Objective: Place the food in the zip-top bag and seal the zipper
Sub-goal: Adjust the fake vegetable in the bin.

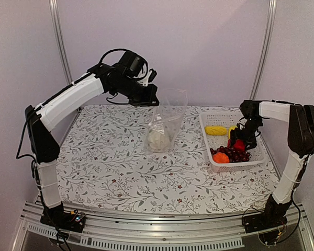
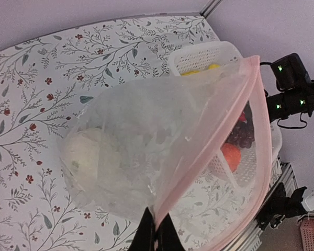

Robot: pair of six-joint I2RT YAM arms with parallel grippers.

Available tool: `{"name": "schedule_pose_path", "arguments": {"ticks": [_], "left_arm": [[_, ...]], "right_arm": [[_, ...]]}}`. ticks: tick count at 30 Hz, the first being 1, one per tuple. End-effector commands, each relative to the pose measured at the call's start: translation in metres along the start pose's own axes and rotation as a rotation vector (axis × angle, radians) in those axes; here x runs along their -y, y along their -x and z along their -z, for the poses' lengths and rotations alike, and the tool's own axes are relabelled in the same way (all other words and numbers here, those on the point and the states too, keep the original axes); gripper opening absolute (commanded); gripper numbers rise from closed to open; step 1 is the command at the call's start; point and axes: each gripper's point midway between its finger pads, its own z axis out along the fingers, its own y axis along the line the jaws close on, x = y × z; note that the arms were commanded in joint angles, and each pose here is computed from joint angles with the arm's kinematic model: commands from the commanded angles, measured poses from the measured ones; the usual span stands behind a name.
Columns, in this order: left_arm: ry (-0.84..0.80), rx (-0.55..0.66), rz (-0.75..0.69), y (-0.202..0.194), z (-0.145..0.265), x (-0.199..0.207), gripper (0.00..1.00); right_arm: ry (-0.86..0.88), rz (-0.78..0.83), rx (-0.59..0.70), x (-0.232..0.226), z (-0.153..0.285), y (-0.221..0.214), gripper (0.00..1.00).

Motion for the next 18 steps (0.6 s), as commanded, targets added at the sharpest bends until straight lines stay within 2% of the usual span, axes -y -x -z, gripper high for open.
{"name": "schedule_pose_path", "arguments": {"ticks": [1,8,13,18], "left_arm": [[-0.014,0.030,0.012,0.007,0.014,-0.002,0.00],[-0.032,0.027,0.015,0.007,0.008,0.000,0.00],[-0.038,0.022,0.015,0.006,0.006,0.001,0.00],[-0.038,0.024,0.016,0.007,0.007,0.000,0.00]], "right_arm": [[0.156,0.003,-0.015,-0.037,0.000,-0.004,0.85],[0.362,0.086,0.006,-0.101,0.013,0.002,0.84],[0.408,0.103,0.019,-0.113,0.032,0.011,0.84],[0.341,0.130,0.011,-0.104,0.054,0.008,0.83]]}}
